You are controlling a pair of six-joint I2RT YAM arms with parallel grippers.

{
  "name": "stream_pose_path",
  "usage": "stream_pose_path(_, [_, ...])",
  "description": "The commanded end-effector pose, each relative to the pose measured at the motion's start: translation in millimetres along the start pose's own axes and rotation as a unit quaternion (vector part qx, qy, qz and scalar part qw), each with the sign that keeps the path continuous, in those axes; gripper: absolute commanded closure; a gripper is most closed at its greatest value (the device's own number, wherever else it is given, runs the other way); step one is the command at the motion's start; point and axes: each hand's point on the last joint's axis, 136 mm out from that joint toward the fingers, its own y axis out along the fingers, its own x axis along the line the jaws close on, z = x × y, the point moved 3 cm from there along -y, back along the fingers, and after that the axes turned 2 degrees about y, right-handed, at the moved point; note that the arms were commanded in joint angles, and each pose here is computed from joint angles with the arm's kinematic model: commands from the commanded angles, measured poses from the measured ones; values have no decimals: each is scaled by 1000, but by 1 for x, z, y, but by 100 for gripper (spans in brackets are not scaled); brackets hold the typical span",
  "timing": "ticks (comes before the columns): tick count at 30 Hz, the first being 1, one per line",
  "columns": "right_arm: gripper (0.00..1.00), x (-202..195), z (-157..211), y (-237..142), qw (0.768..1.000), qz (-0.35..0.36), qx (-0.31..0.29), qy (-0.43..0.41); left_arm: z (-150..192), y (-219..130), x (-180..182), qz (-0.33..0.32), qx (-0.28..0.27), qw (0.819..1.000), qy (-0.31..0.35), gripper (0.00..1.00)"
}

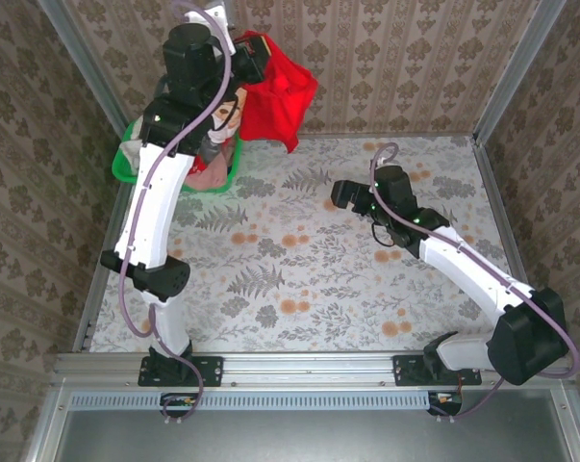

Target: Fold and stack the t-shirts

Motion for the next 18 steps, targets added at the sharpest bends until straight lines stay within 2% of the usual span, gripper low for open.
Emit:
stream_pose_path(1, [0,-4,-2,-10,1000,0,6,14,-26,-14,-35,55,-54,997,-12,100])
stream_pose_path(6, [0,-11,0,-10,1000,-1,18,23,-27,-12,-60,83,-67,994,-19,100])
stream_pose_path(13, [0,-13,1,-8,999,-12,30,28,-35,-10,-68,91,-98,991,-6,100])
stream_pose_path(18, [0,-13,2,-10,999,-18,37,30,-48,-13,-91,160,-128,978,-29,100])
